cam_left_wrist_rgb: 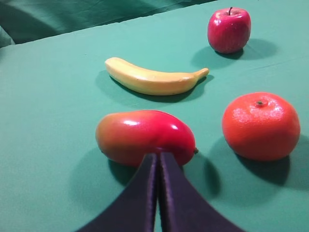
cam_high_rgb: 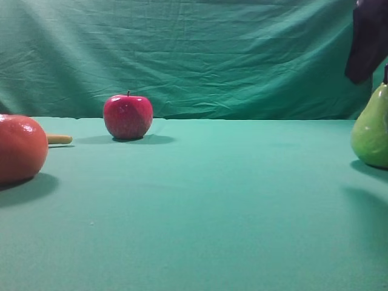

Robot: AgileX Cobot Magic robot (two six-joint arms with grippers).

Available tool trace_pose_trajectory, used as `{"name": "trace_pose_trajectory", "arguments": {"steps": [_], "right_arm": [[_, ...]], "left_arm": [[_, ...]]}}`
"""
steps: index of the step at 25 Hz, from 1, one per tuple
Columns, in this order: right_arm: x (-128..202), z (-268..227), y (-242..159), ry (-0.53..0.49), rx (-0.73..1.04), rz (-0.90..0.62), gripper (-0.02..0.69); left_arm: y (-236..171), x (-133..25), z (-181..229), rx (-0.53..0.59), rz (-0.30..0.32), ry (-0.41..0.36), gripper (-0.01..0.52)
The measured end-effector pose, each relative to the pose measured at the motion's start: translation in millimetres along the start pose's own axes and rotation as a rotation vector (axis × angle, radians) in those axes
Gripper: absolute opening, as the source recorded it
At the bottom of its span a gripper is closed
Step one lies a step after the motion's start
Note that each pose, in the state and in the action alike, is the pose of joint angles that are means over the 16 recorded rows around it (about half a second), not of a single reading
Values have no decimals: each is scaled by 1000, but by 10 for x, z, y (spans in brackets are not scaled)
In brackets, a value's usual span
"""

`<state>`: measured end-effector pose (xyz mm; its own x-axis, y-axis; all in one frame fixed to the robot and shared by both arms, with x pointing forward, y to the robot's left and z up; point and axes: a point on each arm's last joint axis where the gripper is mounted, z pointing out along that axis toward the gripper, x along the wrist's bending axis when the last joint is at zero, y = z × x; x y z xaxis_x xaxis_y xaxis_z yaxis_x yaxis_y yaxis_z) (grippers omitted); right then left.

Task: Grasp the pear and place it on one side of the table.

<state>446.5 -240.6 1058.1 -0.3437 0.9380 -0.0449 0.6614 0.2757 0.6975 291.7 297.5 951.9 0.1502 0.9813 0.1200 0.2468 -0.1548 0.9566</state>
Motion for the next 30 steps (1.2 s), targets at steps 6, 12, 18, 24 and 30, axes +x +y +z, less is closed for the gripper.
{"name": "trace_pose_trajectory", "arguments": {"steps": [6,12,18,24,30], "right_arm": [[38,-557,-98,4,-77,21,80],[95,-1040,-278,22,-178,24,2],[157,-1407,-499,46,-269,19,0],[196,-1608,-680,57,-314,8,0],[181,-1617,-801,16,-368,5,0]], "left_arm": [[0,0,0,0,0,0,0],[0,0,0,0,0,0,0],[0,0,0,0,0,0,0],[0,0,0,0,0,0,0],[0,0,0,0,0,0,0]]}}
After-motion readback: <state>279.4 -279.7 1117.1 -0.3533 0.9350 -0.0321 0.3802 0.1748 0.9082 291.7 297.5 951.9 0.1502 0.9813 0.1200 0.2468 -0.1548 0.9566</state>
